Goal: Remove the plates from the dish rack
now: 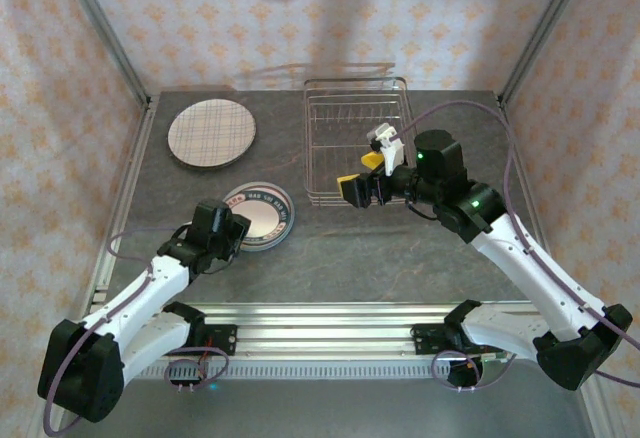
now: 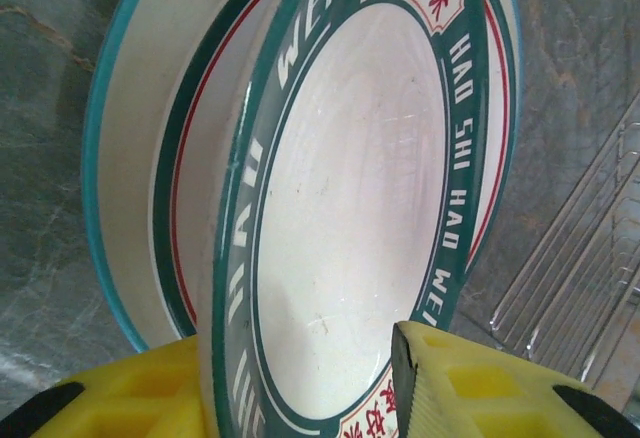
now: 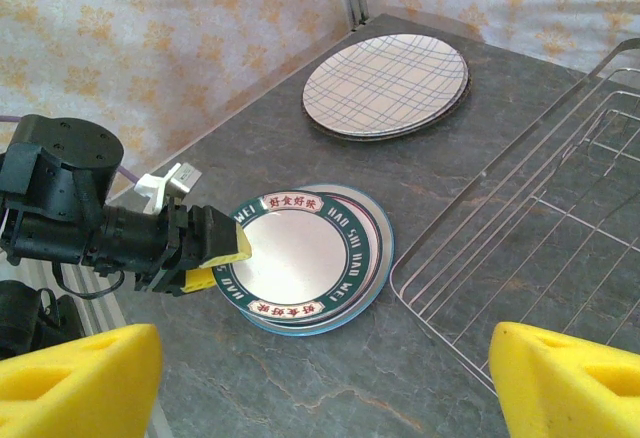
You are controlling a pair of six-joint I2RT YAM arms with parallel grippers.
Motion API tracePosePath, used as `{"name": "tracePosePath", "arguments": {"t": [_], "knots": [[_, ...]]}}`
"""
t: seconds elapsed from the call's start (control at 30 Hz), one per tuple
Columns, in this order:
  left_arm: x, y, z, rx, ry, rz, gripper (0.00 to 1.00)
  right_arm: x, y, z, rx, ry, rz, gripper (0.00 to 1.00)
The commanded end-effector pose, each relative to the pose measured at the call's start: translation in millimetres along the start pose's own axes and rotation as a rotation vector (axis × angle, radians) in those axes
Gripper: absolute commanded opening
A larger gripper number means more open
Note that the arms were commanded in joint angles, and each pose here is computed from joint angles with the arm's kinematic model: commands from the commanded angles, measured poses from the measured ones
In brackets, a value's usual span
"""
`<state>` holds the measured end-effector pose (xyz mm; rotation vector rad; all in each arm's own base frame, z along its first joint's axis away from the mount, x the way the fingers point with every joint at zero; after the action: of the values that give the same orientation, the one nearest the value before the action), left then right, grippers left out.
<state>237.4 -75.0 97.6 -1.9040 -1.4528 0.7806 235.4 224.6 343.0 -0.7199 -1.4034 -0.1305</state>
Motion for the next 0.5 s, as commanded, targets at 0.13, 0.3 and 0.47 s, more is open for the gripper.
{"name": "tracePosePath", "arguments": {"t": [0.13,0.3,0.47], "knots": [[6.3,-1.4,6.2,0.069,0.019,-0.034,0.42,16.2,-7.3,2.1,-0.002,-0.003,-0.039,0.85],[6.5,-0.8,9.7,0.088,0.015,-0.035,0.43,15.5,-7.4,1.8,-0.005,0.000,-0.036,0.85],[5.5,2.1,14.3,0.118,0.012,-0.027,0.44,15.8,-7.2,1.6,-0.005,0.002,-0.036,0.85]]}}
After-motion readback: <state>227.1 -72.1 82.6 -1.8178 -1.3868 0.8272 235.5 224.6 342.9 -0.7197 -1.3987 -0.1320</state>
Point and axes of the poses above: each hand's point on the last joint's axis, 136 mm out from that joint toward the fingers, its own y axis out along the fingers, its own z axis along the line the jaws close on, x = y × z, the point moved 3 cm from there along -y, back along the fingers, and after that the axes turned 15 degrees about -y, right-handed, at the moved point
